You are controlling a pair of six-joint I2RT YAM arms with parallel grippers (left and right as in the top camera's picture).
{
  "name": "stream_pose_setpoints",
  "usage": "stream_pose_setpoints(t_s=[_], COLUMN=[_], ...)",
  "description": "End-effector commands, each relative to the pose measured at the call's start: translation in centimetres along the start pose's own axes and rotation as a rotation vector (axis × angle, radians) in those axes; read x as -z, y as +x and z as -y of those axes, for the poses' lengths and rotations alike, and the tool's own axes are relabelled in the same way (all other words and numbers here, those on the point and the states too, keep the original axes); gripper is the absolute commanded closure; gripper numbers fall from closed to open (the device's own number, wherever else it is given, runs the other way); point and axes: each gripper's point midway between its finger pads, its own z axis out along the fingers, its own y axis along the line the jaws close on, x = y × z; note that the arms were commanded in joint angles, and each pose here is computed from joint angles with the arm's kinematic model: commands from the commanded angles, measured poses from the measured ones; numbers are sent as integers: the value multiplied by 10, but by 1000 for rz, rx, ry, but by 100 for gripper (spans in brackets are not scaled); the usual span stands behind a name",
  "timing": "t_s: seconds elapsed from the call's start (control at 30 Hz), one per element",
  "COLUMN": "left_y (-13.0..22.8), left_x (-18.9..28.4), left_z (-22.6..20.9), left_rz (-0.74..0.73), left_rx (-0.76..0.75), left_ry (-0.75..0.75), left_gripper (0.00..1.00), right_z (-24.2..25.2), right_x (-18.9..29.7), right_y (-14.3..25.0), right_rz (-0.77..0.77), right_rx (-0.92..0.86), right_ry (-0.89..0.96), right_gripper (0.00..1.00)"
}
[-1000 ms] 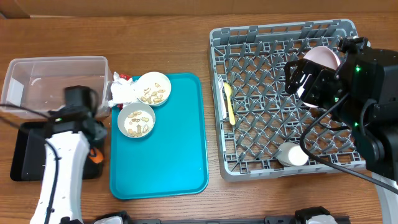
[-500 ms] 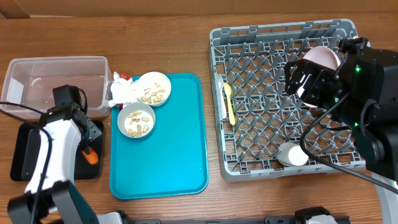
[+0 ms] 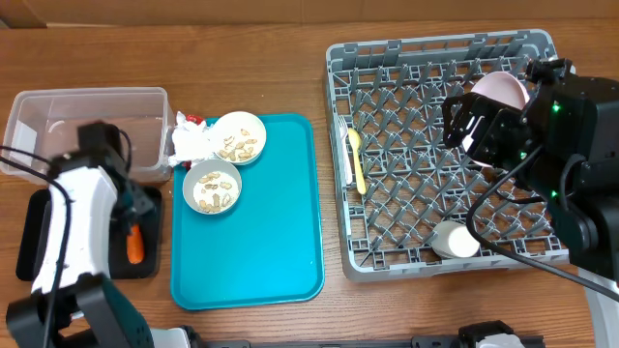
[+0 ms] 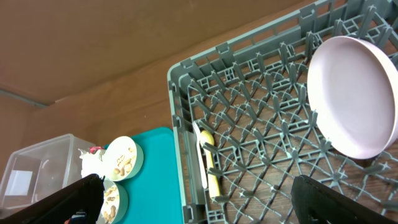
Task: Sort waste into correct bins and load items into the dishwasher rack
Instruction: 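Reach the left gripper to the front rice bowl and grasp its rim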
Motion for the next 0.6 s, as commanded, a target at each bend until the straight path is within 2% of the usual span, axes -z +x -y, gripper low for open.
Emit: stream_pose_setpoints(t_s=[0.0,0.07,0.13,0.23,0.27,0.33,0.37,0.47,0.57], left_y=[-13,-5,6,25,35,47,53,63,61], left_x=[63,82,93,96,95,92,90,78,58], left_z=[44,76,100,129,142,158,167,184,196], left_rz=[74,94,102,84,69,49,41,49,56], left_rx=[-102,-216,-326,-458,-516,-570,-605,-669,-630], left_ry=[290,427,502,539,553,555,553,478,370], left_gripper=[45,45,44,36,39,52,54,53,48], right_z=[0,0,0,-1,-1,-1,-1,-1,0], right_x=[4,4,4,4,4,4,4,4,4], right_y=[-5,-5,-5,-6,-6,-7,-7,-6,-5], right_rz=[22,22,22,26,28,29,28,27,23], right_rx=[6,6,6,6,7,7,6,6,6], right_ry=[1,1,1,0,-2,-2,-2,-2,0], right_gripper=[0,0,0,0,0,0,0,0,0])
